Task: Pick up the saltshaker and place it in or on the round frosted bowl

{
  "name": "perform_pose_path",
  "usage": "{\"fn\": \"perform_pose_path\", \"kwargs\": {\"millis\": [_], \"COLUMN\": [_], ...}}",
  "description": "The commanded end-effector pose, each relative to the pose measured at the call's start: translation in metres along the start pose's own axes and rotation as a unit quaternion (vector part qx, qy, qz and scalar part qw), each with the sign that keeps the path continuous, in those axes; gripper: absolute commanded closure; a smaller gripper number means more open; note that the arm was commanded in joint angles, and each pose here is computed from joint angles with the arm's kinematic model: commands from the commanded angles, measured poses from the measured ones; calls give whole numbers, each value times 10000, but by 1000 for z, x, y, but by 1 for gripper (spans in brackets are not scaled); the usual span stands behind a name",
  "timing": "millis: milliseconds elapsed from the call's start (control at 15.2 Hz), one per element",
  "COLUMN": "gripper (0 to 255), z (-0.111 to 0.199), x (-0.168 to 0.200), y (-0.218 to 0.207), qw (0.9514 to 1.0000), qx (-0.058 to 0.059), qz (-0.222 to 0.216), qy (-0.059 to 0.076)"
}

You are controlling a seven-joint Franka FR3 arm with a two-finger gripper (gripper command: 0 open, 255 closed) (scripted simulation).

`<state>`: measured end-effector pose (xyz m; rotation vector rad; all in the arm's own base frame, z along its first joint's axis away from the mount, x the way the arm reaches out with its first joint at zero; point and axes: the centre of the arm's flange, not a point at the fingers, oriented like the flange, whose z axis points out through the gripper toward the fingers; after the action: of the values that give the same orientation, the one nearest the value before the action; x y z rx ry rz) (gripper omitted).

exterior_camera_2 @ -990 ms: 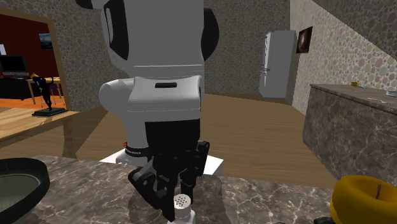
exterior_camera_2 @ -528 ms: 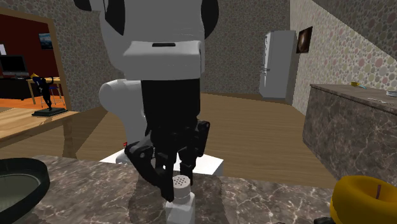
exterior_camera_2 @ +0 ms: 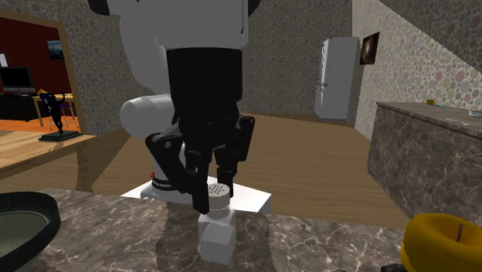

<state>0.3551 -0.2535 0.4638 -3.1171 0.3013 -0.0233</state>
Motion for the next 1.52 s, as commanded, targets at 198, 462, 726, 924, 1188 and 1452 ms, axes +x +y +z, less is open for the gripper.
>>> {"fn": "perform_pose_path", "kwargs": {"millis": [198,462,726,924,1188,1452], "gripper": [255,255,255,255,255,255], "z": [-26,-48,-69,-78,-85,-92], "x": [1,1,2,-9,-53,-97], "y": [-1,-1,-1,6,35,63], "qw": [10000,10000,10000,10000,10000,10000], "qx": [1,1,1,1,1,1], "qz": [0,0,0,0,0,0], "qy": [-2,-2,-2,-2,-2,-2]}}
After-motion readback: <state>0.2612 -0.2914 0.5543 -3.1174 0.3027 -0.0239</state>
